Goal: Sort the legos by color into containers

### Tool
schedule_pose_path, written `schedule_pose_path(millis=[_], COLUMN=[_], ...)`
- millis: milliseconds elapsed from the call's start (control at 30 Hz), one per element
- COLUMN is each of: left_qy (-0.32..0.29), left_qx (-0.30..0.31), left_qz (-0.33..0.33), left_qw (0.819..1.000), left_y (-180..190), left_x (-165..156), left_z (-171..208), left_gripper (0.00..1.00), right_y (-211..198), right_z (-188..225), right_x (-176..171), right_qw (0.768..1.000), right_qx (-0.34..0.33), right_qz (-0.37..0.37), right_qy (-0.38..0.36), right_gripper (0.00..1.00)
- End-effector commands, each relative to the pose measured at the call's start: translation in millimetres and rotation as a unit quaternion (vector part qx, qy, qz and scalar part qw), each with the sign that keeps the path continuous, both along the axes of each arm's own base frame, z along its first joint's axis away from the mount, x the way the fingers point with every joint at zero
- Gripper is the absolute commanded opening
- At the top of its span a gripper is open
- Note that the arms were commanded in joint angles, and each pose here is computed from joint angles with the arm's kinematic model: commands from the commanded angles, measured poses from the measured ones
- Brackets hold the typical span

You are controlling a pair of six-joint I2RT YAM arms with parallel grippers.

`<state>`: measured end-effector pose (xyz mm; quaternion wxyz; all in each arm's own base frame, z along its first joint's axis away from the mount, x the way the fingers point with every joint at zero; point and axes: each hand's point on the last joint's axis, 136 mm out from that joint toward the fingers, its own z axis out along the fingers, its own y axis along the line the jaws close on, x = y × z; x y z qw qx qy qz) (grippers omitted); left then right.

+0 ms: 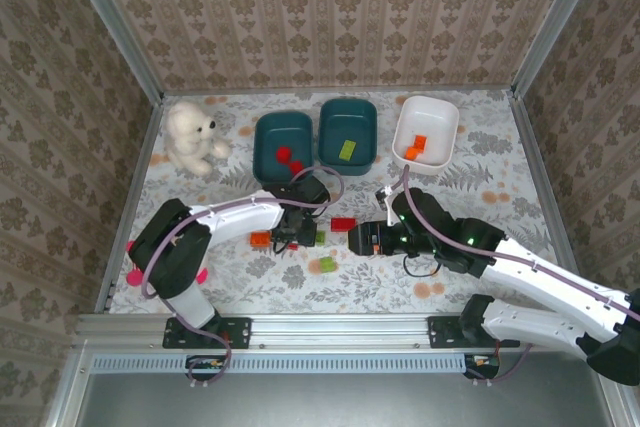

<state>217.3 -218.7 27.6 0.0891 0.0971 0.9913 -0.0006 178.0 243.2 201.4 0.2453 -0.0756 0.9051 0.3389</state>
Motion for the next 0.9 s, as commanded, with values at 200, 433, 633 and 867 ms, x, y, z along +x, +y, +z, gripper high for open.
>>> schedule_pose_path(millis=[200, 433, 633, 867], left_qy=[0.010, 0.013, 0.007, -0.071], left_qx=[0.024, 0.031, 0.037, 0.000], left_qz=[-0.004, -0.004, -0.010, 0.008], left_qw=[1.000, 0.999, 0.999, 0.997], left_y=[9, 10, 8, 4], left_x=[-1, 0, 2, 28], left_z=[-6, -12, -11, 69], left_gripper=[0.53, 0.41, 0.35, 0.30], right_y=[2, 3, 2, -15], right_z=[12, 10, 10, 23], right_x=[2, 3, 3, 6], right_qw=[1.000, 1.000, 1.000, 0.999], right_qx=[0.011, 0.011, 0.011, -0.002], right_qz=[0.006, 0.007, 0.005, -0.024], right_qy=[-0.005, 0.000, 0.000, -0.022], right_gripper=[0.77, 0.77, 0.77, 0.76])
